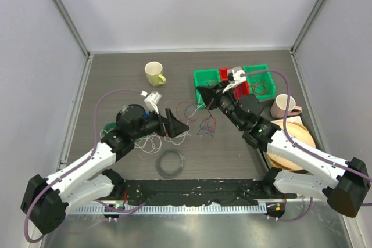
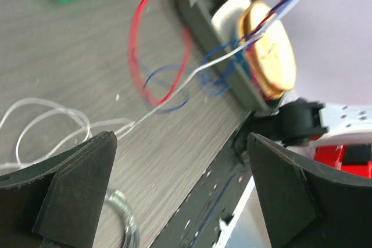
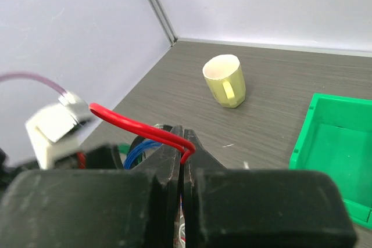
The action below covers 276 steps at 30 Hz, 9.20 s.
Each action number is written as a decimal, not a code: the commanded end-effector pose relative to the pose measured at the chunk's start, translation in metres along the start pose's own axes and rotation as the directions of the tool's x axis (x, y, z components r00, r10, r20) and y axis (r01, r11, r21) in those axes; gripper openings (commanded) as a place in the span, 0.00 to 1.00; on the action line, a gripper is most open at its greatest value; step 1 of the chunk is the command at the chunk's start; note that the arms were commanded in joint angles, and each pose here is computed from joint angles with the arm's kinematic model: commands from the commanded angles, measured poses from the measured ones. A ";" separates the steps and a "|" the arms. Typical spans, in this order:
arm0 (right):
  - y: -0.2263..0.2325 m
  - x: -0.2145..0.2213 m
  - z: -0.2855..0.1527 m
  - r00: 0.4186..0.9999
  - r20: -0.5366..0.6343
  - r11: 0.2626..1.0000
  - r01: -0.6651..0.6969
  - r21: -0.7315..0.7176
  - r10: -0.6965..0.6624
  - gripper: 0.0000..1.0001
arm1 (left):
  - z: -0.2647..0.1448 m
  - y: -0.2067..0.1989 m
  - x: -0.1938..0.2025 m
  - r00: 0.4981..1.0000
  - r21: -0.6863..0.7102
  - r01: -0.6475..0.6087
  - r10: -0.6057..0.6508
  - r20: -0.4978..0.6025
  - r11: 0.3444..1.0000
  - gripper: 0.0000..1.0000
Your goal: Untangle the cables
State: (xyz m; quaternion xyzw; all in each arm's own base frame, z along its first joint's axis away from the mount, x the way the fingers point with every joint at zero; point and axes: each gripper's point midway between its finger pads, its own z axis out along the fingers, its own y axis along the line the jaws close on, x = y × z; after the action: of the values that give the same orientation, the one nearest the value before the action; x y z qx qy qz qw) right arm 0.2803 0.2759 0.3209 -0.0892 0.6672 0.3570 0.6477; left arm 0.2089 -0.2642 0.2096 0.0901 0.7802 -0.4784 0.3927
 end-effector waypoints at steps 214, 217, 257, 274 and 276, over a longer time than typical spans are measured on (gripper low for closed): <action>-0.438 0.083 -0.024 0.969 0.184 0.167 -0.212 0.963 0.167 0.18 | -0.099 0.205 -0.021 0.909 -0.630 0.320 -0.043 0.414 0.708 0.00; -0.438 0.087 -0.024 0.967 0.185 0.162 -0.214 0.963 0.177 0.21 | -0.100 0.204 -0.021 0.910 -0.631 0.318 -0.042 0.412 0.708 0.00; -0.068 0.072 -0.026 0.968 -0.248 0.966 -0.086 -0.244 0.023 0.90 | -0.041 0.099 -0.066 0.942 -0.267 0.232 -0.149 0.300 0.935 0.00; -0.007 0.060 -0.053 0.989 -0.034 0.936 0.122 -0.331 -0.141 0.89 | 0.022 -0.071 -0.076 0.999 0.186 -0.034 0.028 0.034 0.982 0.00; -0.006 0.059 -0.055 0.989 -0.018 0.933 0.129 -0.335 -0.144 0.89 | 0.023 -0.077 -0.072 0.999 0.217 -0.027 0.023 0.025 0.976 0.00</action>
State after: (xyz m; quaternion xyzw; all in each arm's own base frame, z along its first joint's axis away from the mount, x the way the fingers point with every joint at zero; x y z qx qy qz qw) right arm 0.2211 0.2706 0.2501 -0.2671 0.6153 0.4520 0.5879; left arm 0.2420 -0.2959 0.2818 0.0994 0.7495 -0.5245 0.3915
